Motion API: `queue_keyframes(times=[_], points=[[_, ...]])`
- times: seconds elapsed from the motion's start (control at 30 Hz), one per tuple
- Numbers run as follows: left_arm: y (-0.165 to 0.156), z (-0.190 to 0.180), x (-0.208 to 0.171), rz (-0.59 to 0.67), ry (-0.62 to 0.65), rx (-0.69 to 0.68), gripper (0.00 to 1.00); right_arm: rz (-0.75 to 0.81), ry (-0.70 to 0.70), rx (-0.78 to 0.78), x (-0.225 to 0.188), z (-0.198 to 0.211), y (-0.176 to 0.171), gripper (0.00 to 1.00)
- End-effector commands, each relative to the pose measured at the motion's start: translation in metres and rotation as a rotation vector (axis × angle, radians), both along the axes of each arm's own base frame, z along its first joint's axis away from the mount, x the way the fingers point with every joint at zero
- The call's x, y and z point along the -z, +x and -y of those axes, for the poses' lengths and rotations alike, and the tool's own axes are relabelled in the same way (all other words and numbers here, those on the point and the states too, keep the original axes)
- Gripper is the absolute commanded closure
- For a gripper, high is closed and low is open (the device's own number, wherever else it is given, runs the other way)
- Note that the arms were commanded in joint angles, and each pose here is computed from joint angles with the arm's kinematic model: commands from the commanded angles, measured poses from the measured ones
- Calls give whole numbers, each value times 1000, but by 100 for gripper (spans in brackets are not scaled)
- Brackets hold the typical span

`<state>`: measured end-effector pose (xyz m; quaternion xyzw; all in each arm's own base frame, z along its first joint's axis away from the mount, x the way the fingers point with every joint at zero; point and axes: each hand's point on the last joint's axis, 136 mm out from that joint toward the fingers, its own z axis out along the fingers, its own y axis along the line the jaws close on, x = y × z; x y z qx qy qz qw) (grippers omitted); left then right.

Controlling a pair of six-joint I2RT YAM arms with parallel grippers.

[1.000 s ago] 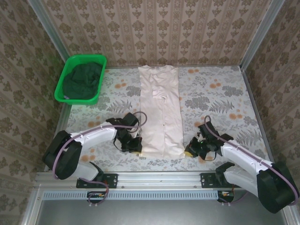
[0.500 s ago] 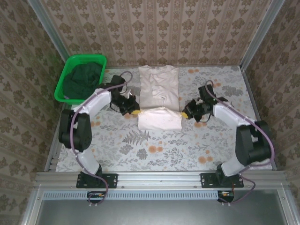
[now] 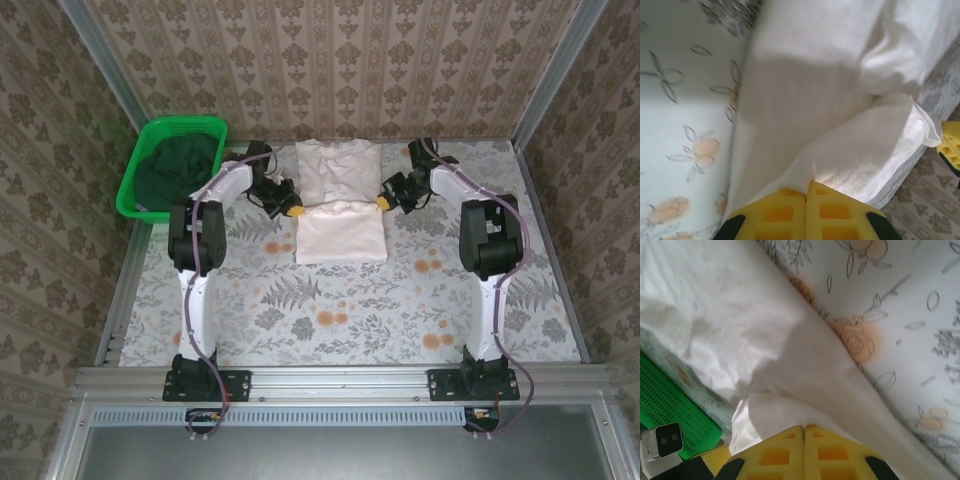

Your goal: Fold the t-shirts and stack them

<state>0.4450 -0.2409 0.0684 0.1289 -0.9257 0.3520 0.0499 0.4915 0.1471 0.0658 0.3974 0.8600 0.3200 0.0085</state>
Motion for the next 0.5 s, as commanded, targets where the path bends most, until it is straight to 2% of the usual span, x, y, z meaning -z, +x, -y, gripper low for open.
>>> queue_keyframes(times=[0.0, 0.07, 0.1, 0.17, 0.23, 0.3, 0.37, 0.47], points=[[15, -15, 3, -32, 32, -79, 99, -86, -22, 5, 15, 6, 1, 100], [24, -16, 2, -22, 37, -91, 94, -99, -28, 10, 18, 8, 7, 88], [26, -16, -1, -20, 36, -95, 83, -100, -31, 15, 18, 10, 10, 78], [37, -23, -7, 16, 66, -122, 54, -98, -59, 34, 15, 21, 13, 63], [44, -29, -22, 71, 88, -133, 44, -66, -100, 40, 3, 33, 14, 53], [45, -39, -44, 132, 139, -135, 38, -7, -116, 26, -13, 38, 10, 52], [37, -45, -61, 184, 186, -118, 38, 77, -105, -7, -31, 31, 0, 57], [12, -30, -75, 226, 163, -41, 46, 163, -78, -71, -42, 11, -30, 71]])
